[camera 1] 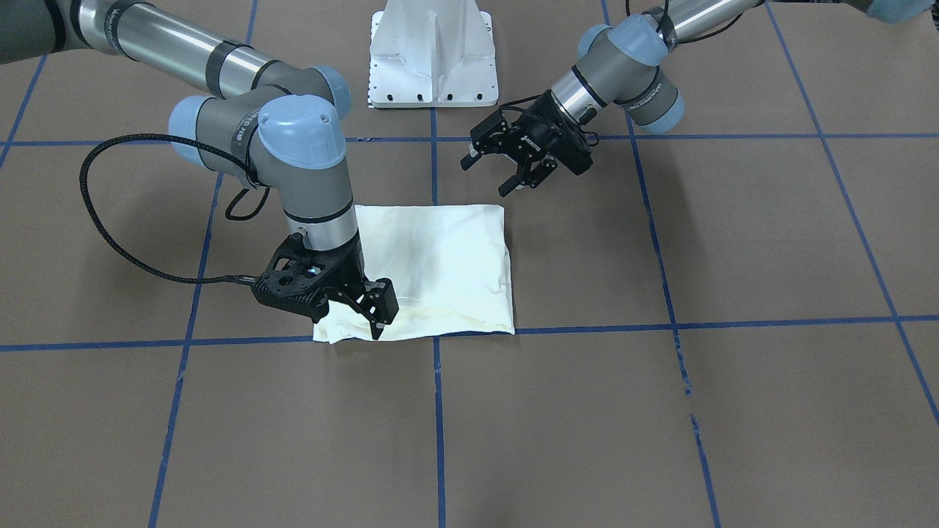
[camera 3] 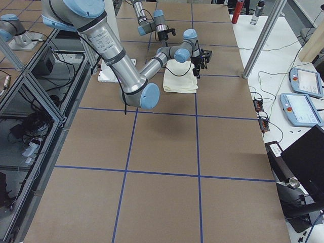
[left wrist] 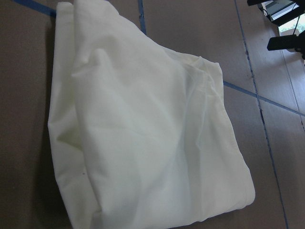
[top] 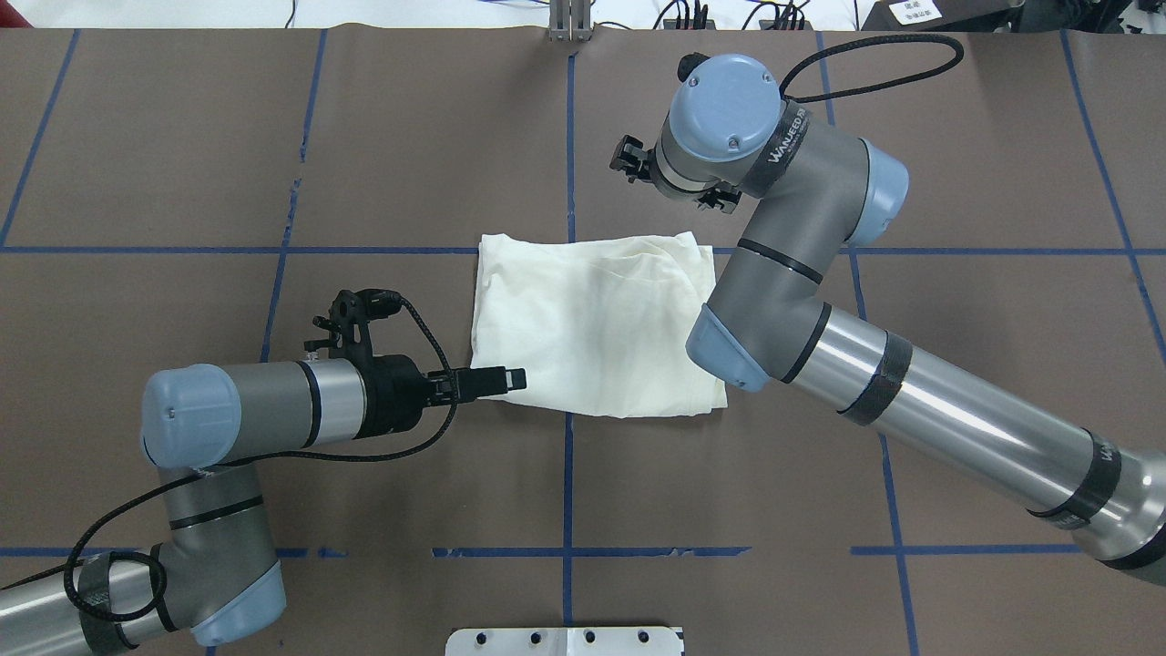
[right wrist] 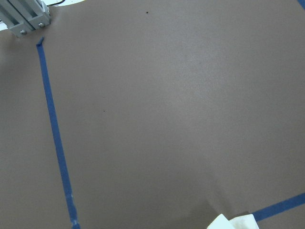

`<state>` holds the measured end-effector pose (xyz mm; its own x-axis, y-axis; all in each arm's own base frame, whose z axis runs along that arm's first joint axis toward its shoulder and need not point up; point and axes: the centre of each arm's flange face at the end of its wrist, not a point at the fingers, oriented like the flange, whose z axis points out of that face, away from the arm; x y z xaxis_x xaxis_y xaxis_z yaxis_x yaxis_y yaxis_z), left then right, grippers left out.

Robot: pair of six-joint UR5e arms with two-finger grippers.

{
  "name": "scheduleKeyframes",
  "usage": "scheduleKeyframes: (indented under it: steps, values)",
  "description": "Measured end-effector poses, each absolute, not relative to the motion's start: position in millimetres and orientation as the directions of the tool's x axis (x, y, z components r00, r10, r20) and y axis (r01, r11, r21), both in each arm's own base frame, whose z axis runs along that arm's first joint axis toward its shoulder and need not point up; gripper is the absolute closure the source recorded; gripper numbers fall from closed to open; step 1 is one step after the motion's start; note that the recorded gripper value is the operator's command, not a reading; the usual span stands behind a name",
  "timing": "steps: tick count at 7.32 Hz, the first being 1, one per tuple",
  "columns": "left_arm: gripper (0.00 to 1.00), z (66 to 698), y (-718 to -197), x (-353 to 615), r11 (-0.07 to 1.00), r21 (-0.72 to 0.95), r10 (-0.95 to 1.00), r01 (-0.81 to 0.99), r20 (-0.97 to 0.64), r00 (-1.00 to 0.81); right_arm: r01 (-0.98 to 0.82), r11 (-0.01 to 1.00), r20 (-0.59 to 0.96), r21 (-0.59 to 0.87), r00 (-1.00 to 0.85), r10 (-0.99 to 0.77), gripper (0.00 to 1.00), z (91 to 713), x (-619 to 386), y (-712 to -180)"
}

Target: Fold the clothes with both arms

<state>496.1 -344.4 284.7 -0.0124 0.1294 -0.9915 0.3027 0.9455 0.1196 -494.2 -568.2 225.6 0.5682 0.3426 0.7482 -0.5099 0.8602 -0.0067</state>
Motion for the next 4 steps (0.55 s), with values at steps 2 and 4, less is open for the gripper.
scheduleKeyframes:
  steps: [2,4]
  values:
    - [0.01,267,-349,505,0.939,0.114,0.119,0.325,-0.993,0.004,-0.509,0.861,0.750,-0.005,0.568,0.340,0.00,224,-494,-568]
    - [0.01,270,-351,517,0.939,0.111,0.106,0.324,-0.994,0.032,-0.507,0.862,0.751,-0.006,0.567,0.339,0.00,224,-494,-568]
